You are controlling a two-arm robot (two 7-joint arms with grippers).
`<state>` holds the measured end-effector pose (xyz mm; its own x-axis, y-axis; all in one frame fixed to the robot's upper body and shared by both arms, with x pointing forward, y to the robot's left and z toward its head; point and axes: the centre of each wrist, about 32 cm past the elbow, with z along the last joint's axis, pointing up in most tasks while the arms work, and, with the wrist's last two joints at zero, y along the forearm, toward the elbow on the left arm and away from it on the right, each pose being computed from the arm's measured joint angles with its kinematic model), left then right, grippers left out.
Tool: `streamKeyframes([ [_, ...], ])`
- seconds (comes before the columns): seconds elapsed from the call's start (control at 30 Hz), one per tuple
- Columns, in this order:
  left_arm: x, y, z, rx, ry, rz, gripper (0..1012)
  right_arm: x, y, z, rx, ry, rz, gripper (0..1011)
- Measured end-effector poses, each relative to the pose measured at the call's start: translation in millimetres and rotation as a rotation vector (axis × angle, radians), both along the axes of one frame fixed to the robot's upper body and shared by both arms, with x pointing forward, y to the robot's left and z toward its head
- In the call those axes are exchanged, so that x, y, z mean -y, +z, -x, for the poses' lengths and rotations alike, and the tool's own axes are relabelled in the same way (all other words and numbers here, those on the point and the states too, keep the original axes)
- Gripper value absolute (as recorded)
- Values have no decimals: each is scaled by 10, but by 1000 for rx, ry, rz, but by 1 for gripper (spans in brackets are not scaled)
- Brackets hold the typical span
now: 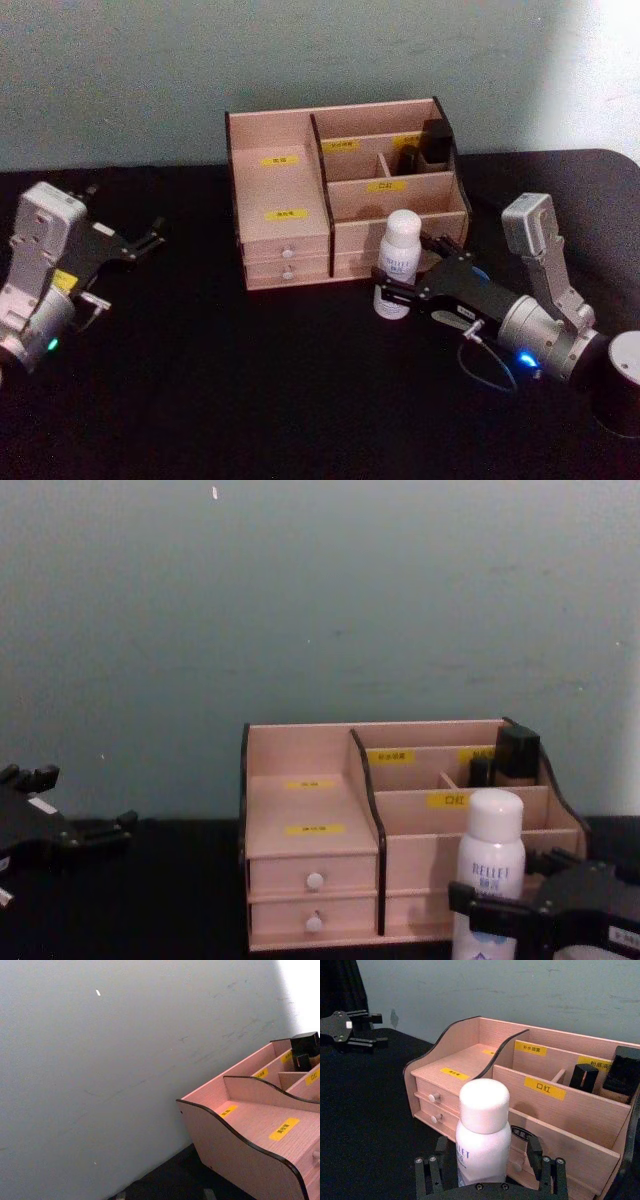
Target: Pick up the facial cleanser and watermelon frost from the table and place them into the tiered storage box.
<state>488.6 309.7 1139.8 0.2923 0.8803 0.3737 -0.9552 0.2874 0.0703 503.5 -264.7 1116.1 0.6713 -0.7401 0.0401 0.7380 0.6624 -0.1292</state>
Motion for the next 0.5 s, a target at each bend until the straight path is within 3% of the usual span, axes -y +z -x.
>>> streamKeyframes([
  [0.5, 0, 0, 0, 0, 0, 0, 1001, 4, -1, 5, 0, 0, 1, 993],
])
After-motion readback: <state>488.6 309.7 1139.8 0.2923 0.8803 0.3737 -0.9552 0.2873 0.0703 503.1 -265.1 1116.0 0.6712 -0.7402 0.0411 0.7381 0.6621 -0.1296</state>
